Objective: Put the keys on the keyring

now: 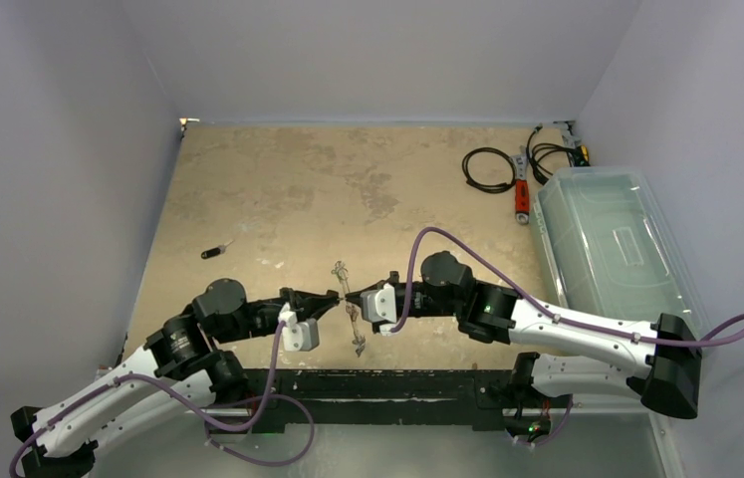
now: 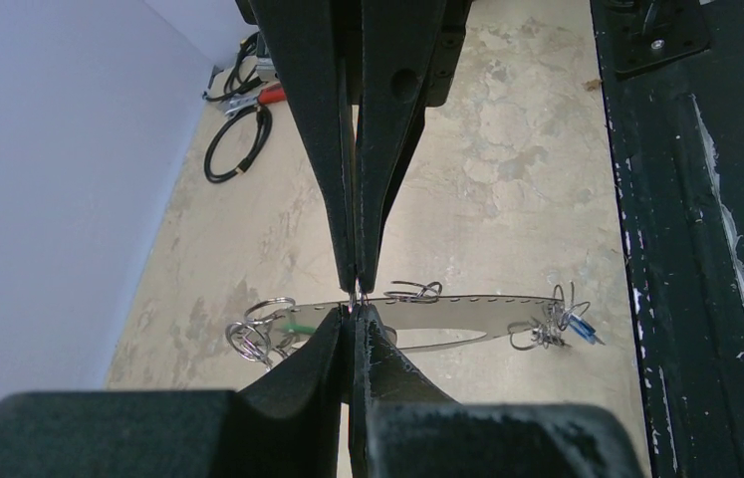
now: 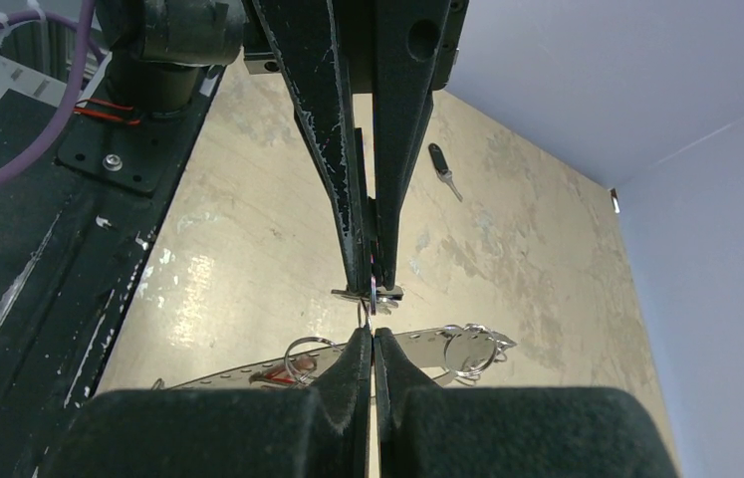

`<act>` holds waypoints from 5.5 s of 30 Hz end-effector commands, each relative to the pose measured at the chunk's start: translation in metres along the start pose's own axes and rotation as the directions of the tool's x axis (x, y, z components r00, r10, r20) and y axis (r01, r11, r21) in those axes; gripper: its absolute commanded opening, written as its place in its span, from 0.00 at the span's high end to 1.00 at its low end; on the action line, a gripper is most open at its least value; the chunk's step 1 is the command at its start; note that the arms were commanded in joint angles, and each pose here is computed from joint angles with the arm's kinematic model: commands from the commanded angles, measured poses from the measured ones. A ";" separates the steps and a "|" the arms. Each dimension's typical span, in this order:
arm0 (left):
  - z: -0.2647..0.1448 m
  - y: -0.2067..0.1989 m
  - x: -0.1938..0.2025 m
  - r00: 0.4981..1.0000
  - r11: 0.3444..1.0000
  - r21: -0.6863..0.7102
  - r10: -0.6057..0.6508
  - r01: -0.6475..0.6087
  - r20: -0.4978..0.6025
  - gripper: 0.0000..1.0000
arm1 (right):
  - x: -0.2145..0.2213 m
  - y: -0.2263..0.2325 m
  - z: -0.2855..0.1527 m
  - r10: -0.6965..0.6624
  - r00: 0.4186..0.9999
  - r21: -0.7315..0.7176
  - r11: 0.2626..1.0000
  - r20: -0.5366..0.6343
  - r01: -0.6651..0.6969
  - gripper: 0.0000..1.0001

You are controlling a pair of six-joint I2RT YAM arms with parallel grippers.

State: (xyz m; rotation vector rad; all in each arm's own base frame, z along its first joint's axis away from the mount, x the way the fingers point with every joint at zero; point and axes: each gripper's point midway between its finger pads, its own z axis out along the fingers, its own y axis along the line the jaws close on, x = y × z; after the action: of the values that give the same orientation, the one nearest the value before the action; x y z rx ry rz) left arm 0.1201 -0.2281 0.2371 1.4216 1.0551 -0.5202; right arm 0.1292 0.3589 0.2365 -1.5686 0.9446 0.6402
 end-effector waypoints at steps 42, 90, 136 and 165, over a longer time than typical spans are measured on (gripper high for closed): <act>0.000 0.006 -0.017 0.998 1.000 -0.012 0.018 -0.017 0.065 1.00 | -0.049 -0.045 -0.021 -0.060 0.991 0.193 0.981 0.117 0.037 1.00; -0.003 0.027 -0.029 0.989 0.989 -0.127 -0.054 0.072 0.134 0.72 | -0.055 -0.048 -0.024 -0.074 0.986 0.216 0.976 0.150 0.040 1.00; 0.009 0.028 -0.026 0.987 0.992 -0.082 -0.082 0.094 0.142 0.91 | -0.062 -0.035 -0.017 -0.061 0.978 0.141 0.989 0.199 0.033 1.00; 0.000 0.037 -0.013 0.996 0.988 -0.139 -0.060 0.068 0.060 1.00 | -0.042 -0.038 -0.003 -0.027 0.994 0.134 0.991 0.109 0.013 0.94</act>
State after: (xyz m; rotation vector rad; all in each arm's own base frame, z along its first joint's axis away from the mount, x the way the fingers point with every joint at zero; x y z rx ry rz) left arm 0.1395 -0.2268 0.2467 1.2815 1.1282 -0.5501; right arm 0.1307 0.3627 0.2704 -1.4540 0.8788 0.6572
